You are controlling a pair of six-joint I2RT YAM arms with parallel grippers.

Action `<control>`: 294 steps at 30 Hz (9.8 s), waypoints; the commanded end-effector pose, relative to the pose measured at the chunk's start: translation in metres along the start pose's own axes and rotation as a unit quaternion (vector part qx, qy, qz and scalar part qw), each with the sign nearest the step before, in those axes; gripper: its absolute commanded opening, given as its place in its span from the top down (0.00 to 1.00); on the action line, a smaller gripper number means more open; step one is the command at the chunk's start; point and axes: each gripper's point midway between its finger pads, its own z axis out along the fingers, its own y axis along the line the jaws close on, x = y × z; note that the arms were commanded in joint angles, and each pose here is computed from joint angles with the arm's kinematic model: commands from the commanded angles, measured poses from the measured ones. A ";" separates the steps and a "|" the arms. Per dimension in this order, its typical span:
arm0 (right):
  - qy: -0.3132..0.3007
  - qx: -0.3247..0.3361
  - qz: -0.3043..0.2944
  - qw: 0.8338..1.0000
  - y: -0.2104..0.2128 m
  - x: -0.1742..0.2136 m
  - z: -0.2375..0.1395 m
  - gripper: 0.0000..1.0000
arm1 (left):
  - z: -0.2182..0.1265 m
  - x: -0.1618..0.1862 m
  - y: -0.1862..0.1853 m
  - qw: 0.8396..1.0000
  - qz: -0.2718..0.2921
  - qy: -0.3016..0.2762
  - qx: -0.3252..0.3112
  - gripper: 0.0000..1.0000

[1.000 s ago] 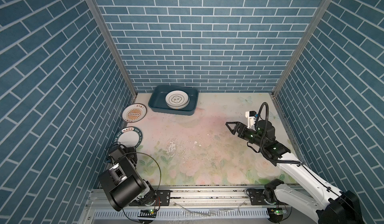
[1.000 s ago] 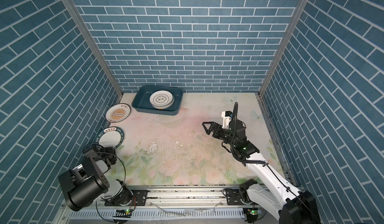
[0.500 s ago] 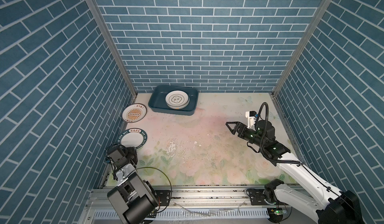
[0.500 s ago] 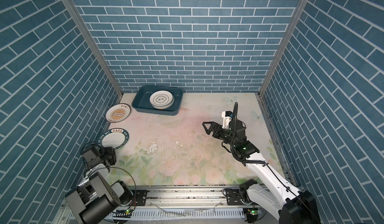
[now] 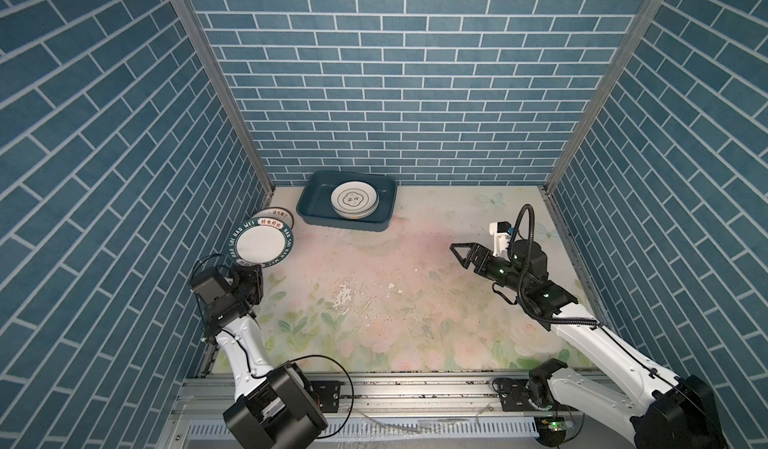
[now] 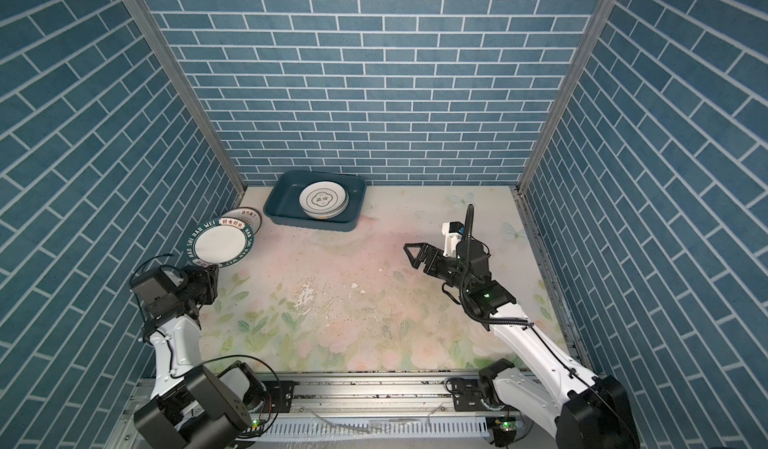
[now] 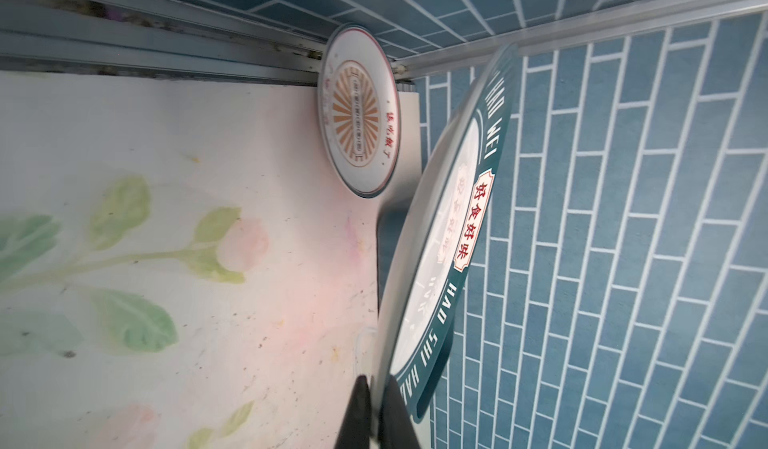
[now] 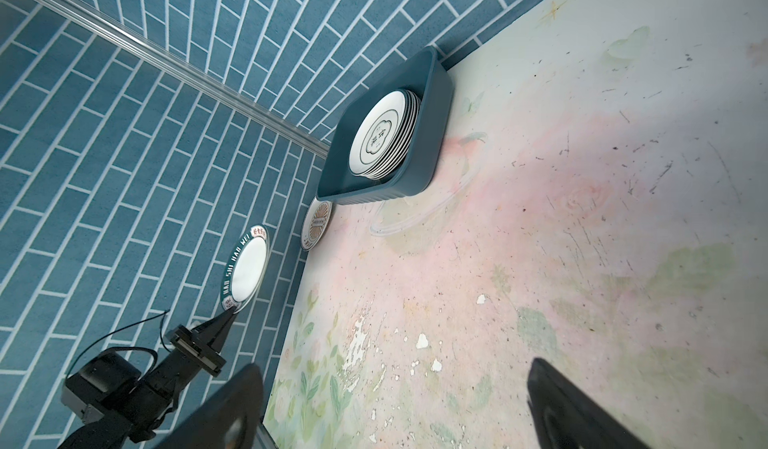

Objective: Place the plates into the plastic bin on the countertop
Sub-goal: 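Grip the HAO SHI HAO WEI plate rim and lift it upright with the left gripper, then carry the HAO SHI HAO WEI plate into the teal bin with the left gripper, then lower the HAO SHI HAO WEI plate against the stack and open the left gripper, then withdraw the left gripper from the bin toward the orange sunburst plate, then grip the sunburst plate rim with the left gripper while the right arm shifts, then lift the sunburst plate upright and carry it toward the bin with the left gripper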

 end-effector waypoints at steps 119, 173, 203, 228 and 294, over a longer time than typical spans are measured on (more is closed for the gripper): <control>0.030 0.061 -0.016 0.998 -0.032 -0.010 0.045 0.02 | 0.256 0.152 -0.100 0.914 0.319 0.233 -0.094 0.35; 0.011 -0.112 0.050 0.992 0.013 -0.018 0.076 0.02 | 0.172 -0.002 0.071 0.994 -0.008 0.036 -0.102 0.01; 0.037 -0.105 0.078 0.991 -0.002 -0.014 0.102 0.02 | 0.234 -0.014 0.126 0.988 -0.077 0.026 -0.129 0.50; 0.029 -0.098 0.078 0.992 -0.001 -0.016 0.091 0.02 | 0.225 -0.011 0.126 0.988 -0.116 0.008 -0.106 1.00; -0.066 0.035 -0.015 0.997 -0.008 -0.008 -0.052 0.02 | 0.106 0.146 -0.116 0.975 0.140 0.164 0.056 1.00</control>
